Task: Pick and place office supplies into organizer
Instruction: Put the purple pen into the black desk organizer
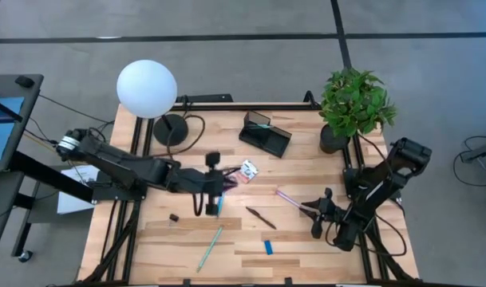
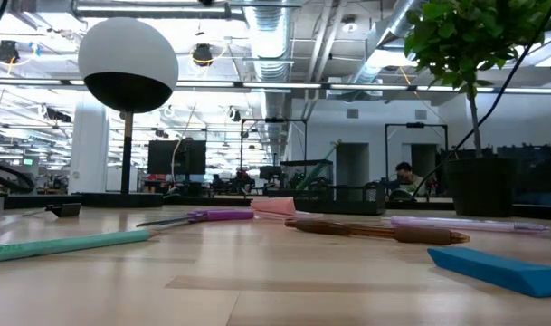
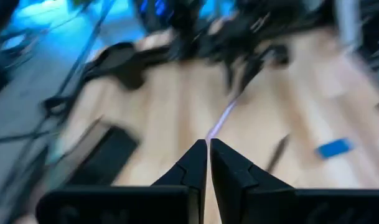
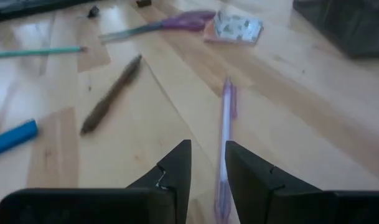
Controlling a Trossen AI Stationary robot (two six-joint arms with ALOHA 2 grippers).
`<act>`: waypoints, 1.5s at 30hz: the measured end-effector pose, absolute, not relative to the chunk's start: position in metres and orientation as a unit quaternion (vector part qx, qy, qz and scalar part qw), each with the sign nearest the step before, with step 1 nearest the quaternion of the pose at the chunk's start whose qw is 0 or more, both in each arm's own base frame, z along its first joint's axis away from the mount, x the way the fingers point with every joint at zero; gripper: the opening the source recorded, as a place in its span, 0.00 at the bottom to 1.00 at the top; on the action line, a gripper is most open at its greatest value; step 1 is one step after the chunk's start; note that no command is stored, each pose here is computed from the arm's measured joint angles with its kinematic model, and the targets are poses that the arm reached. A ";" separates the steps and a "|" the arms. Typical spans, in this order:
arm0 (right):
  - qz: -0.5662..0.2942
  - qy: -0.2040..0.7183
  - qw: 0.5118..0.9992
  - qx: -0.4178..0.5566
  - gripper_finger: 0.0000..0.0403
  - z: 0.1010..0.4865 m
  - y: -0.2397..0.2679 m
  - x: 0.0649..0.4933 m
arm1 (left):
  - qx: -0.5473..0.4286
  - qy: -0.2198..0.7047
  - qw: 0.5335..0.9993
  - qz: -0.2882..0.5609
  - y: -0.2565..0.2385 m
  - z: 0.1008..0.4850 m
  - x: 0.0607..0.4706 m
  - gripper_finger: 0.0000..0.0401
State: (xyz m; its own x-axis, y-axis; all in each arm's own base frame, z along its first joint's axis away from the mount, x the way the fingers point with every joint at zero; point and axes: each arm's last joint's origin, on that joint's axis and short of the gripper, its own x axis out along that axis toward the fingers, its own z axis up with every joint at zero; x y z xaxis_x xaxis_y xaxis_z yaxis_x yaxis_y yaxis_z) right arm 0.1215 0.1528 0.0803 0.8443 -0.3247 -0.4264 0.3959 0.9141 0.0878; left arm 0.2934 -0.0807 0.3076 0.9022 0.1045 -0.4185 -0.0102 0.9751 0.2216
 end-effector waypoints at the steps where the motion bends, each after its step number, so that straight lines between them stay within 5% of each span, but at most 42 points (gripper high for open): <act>1: -0.192 0.207 0.955 0.087 0.23 0.078 0.152 0.121 | 0.097 0.199 0.975 0.016 -0.081 0.297 0.294 0.04; 10: -0.216 0.208 0.950 0.092 0.23 0.057 0.150 0.127 | 0.075 0.119 0.990 0.009 -0.076 0.236 0.278 0.04; 34: -0.275 0.198 0.940 0.035 0.23 0.026 0.140 0.154 | 0.006 0.071 0.997 0.005 -0.080 0.230 0.270 0.04; 45: -0.286 0.193 0.938 0.044 0.06 0.026 0.138 0.156 | 0.001 0.079 0.997 0.006 -0.079 0.228 0.270 0.04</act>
State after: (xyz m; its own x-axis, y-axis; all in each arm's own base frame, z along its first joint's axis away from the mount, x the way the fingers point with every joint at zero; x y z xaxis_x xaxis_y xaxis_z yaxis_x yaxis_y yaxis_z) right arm 0.1559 0.1379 0.0264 0.7621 -0.5185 -0.3877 0.5526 0.8330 -0.0275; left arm 0.2702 -0.0795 0.2282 0.9875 0.0121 -0.1573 -0.0117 0.9999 0.0035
